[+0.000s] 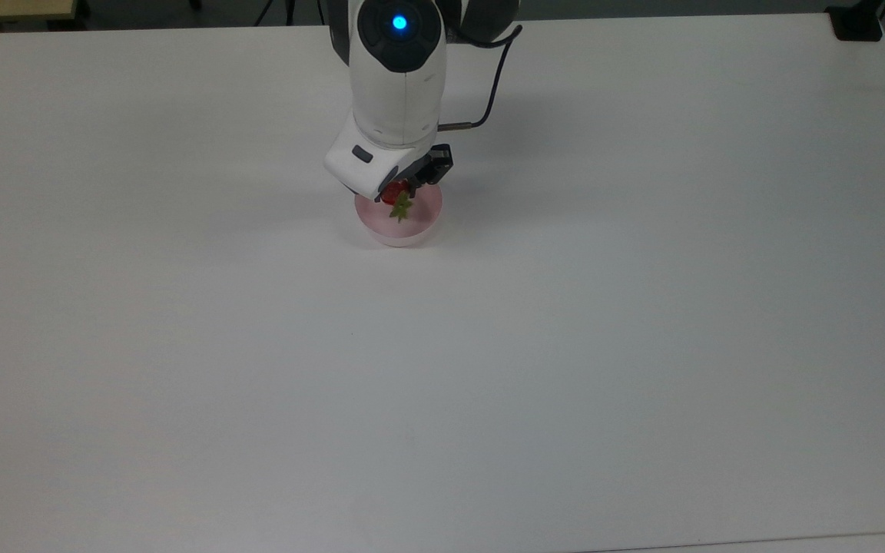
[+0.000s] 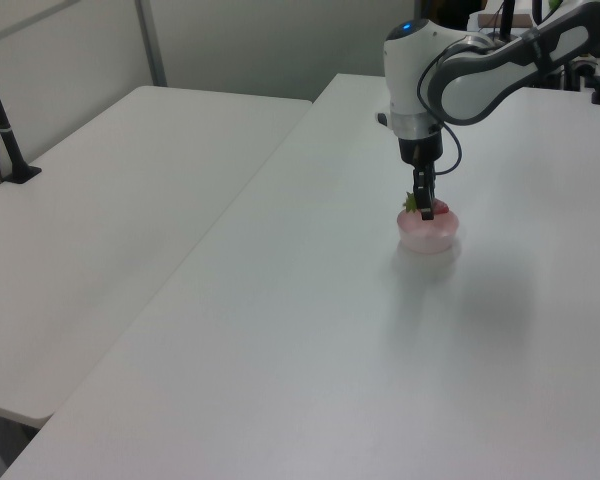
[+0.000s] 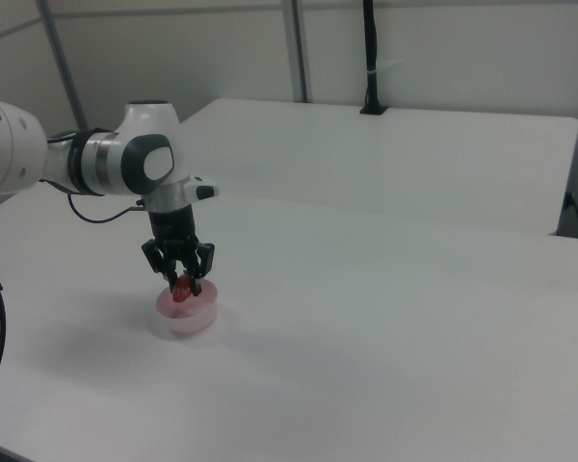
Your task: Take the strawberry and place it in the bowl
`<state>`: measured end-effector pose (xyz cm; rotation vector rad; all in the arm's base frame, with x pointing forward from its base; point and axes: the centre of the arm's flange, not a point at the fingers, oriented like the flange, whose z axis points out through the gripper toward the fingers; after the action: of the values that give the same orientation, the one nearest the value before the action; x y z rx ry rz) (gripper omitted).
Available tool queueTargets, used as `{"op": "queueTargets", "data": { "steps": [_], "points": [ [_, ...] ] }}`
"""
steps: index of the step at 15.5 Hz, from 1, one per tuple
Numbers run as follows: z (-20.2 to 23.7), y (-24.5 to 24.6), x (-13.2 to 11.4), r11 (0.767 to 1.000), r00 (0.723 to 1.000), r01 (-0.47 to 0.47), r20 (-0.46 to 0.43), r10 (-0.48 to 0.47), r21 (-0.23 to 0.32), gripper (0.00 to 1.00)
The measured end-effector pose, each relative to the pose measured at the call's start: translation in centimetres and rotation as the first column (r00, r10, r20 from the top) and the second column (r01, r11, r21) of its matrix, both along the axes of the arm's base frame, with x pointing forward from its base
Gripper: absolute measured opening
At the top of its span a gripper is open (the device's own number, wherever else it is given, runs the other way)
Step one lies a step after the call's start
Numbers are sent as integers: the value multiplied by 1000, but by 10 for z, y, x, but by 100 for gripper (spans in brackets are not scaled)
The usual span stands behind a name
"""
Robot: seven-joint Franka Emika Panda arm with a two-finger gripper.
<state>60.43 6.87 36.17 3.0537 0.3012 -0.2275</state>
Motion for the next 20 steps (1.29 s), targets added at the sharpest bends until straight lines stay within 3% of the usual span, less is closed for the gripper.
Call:
{"op": "queueTargets", "data": {
  "steps": [4,6,9,11,13,16,18,20],
  "points": [
    [-1,3,1,999,999,35,3,-35,-4,86],
    [6,4,4,998,997,69,21,-69,-5,100],
    [41,0,11,990,990,140,19,-140,-22,100],
    [86,-7,10,986,987,161,6,-161,-37,100],
    [138,-20,4,981,981,188,46,-187,-38,100],
    [203,-36,-18,974,969,224,110,-219,-36,100],
    [231,-44,-38,967,964,251,100,-246,-43,100],
    [251,-57,-55,956,953,292,80,-291,-4,100]
  ]
}}
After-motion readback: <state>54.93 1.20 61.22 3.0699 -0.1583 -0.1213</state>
